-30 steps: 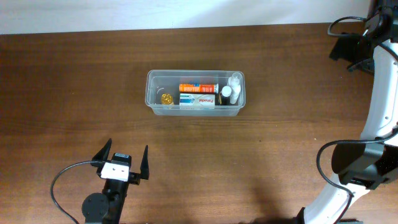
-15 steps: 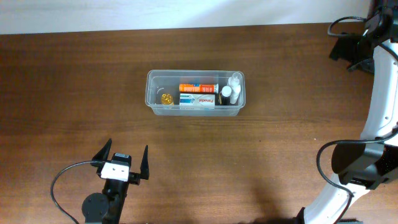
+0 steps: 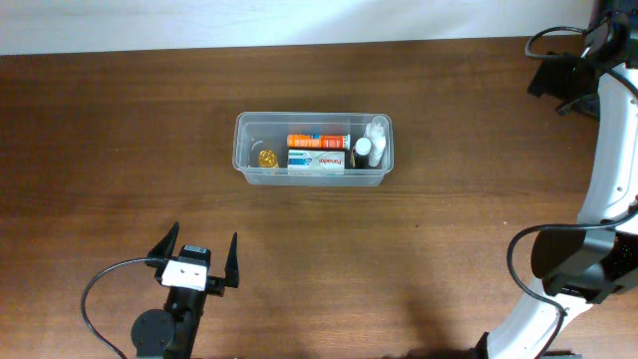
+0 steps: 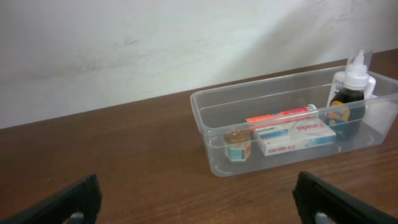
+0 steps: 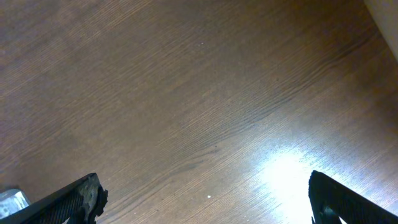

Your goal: Pack container

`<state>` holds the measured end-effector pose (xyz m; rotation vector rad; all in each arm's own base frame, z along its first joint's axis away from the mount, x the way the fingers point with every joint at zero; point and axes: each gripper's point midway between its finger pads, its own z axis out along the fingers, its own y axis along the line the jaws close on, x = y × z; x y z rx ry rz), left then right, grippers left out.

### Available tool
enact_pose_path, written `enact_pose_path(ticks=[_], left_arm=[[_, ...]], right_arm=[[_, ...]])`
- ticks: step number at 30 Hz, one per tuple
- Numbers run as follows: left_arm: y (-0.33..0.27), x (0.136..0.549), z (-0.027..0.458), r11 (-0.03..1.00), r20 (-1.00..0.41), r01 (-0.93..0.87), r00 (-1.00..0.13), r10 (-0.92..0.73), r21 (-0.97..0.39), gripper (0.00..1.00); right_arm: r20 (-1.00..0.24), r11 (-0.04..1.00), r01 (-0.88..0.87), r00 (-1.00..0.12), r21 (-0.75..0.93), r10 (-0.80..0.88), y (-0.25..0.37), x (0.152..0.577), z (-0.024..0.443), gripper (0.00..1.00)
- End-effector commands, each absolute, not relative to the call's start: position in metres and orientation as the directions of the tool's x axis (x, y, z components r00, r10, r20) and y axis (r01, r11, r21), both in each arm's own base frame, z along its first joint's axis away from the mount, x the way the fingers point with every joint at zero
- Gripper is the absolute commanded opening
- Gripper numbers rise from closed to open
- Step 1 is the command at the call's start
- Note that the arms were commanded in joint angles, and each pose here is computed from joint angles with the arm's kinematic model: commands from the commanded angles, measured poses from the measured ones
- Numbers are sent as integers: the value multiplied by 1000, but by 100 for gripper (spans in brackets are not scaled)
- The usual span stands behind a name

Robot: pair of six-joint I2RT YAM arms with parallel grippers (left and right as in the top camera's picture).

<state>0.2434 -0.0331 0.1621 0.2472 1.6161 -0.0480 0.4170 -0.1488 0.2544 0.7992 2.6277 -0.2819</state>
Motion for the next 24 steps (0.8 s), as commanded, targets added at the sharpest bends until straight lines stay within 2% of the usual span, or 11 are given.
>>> enact_pose_path(ticks=[1, 7, 15, 20, 24], left_arm=[[-31, 244, 160, 977, -991, 179, -41, 127, 118, 99], [-31, 244, 160, 977, -991, 179, -41, 128, 119, 99], [-31, 244, 160, 977, -991, 179, -41, 127, 118, 99], [-31, 244, 160, 977, -991, 179, -40, 127, 118, 99], [-31, 244, 160, 977, -991, 179, -41, 128, 119, 99]], right_arm=[[-497, 839, 541, -743, -51, 449, -125, 411, 294, 98], [-631, 905, 424, -699, 11, 336, -65, 386, 362, 98], [-769, 979, 187, -612, 84, 183, 17, 325, 434, 98], [-831, 983, 139, -527, 119, 175, 24, 298, 456, 98], [-894, 979, 138, -403, 152, 195, 17, 293, 463, 98]])
